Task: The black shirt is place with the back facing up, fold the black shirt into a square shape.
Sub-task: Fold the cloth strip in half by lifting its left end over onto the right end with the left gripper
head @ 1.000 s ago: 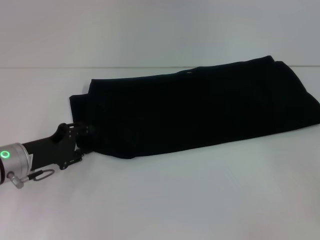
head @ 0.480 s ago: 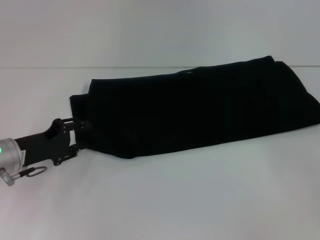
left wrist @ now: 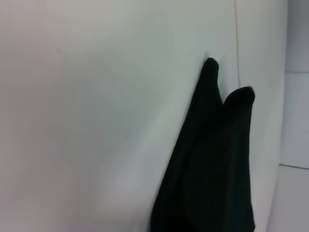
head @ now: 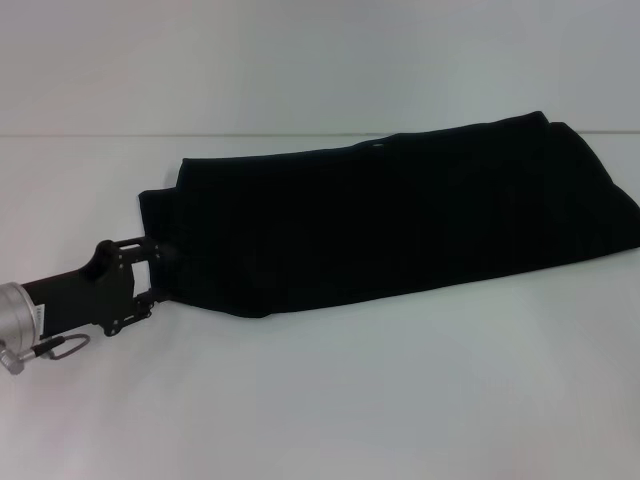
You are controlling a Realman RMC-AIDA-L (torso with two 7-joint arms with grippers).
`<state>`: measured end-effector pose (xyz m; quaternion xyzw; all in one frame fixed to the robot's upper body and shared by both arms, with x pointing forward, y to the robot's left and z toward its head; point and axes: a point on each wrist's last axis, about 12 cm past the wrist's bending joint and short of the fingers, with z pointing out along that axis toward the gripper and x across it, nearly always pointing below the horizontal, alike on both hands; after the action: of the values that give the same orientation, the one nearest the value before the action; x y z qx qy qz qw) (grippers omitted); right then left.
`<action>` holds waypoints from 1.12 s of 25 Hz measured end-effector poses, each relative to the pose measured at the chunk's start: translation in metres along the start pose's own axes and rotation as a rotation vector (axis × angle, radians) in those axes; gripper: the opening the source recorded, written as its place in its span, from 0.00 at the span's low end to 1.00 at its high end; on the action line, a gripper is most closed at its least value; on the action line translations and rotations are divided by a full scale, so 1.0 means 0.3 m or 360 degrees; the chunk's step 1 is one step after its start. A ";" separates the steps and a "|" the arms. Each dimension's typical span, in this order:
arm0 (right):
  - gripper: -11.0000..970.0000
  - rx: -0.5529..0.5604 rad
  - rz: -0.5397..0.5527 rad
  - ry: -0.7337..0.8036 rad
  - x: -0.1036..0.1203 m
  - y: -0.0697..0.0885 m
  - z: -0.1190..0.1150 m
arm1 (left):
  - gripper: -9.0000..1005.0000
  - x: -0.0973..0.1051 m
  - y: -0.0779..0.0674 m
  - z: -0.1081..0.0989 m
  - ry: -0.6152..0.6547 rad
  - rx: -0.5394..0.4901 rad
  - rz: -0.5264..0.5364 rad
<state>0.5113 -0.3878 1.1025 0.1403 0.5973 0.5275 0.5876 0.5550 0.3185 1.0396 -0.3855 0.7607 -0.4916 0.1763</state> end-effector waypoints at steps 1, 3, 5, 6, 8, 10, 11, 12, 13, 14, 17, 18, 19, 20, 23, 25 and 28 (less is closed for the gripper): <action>0.88 0.0001 0.0000 0.0000 0.000 0.000 -0.001 | 0.58 0.002 0.001 -0.001 0.0004 0.0013 -0.0025; 0.88 0.0003 0.0000 -0.0001 0.000 -0.001 -0.003 | 0.58 0.006 0.001 0.001 0.0017 0.0010 -0.0033; 0.88 0.0005 0.0000 -0.0001 0.000 -0.001 -0.005 | 0.58 0.010 0.001 0.001 0.0042 0.0003 -0.0029; 0.88 0.0004 0.0000 -0.0001 0.000 -0.001 -0.005 | 0.58 0.013 0.000 0.000 0.0056 0.0006 -0.0023; 0.88 0.0003 0.0000 -0.0001 0.000 0.000 -0.005 | 0.58 0.022 -0.005 -0.003 0.0098 0.0018 -0.0005; 0.88 0.0002 -0.0004 0.0000 -0.001 0.000 -0.005 | 0.58 0.032 -0.019 -0.002 0.0162 0.0020 0.0034; 0.88 0.0001 -0.0004 0.0000 -0.002 0.001 -0.005 | 0.58 0.035 -0.026 -0.001 0.0186 0.0012 0.0055; 0.88 0.0001 -0.0005 0.0000 -0.002 0.001 -0.004 | 0.58 0.036 -0.033 0.000 0.0204 0.0002 0.0075; 0.88 0.0000 -0.0004 0.0000 -0.002 0.001 -0.004 | 0.58 0.037 -0.037 0.002 0.0211 -0.0007 0.0086; 0.88 0.0000 -0.0003 0.0000 -0.001 0.001 -0.004 | 0.58 0.038 -0.043 0.006 0.0222 -0.0020 0.0104; 0.88 0.0002 -0.0002 0.0000 -0.001 0.000 -0.005 | 0.58 0.038 -0.045 0.013 0.0228 -0.0052 0.0115; 0.88 0.0004 -0.0002 0.0001 0.000 0.000 -0.007 | 0.58 0.037 -0.040 0.016 0.0233 -0.0108 0.0120; 0.88 0.0007 -0.0001 0.0000 0.000 -0.001 -0.010 | 0.58 0.035 -0.036 0.014 0.0232 -0.0129 0.0120; 0.88 0.0010 0.0000 0.0000 0.001 -0.001 -0.012 | 0.58 0.033 -0.032 0.012 0.0229 -0.0146 0.0118; 0.88 0.0016 -0.0001 -0.0002 0.000 -0.003 -0.016 | 0.58 0.027 -0.021 0.002 0.0210 -0.0158 0.0101; 0.88 0.0016 -0.0002 -0.0002 -0.001 -0.003 -0.015 | 0.58 0.025 -0.021 0.001 0.0200 -0.0155 0.0098; 0.88 0.0014 -0.0001 -0.0002 -0.001 -0.002 -0.015 | 0.58 0.025 -0.041 0.016 0.0210 -0.0147 0.0108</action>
<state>0.5077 -0.3904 1.1009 0.1430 0.5992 0.5246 0.5876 0.5584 0.3072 1.0491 -0.3340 0.8052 -0.4740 0.1242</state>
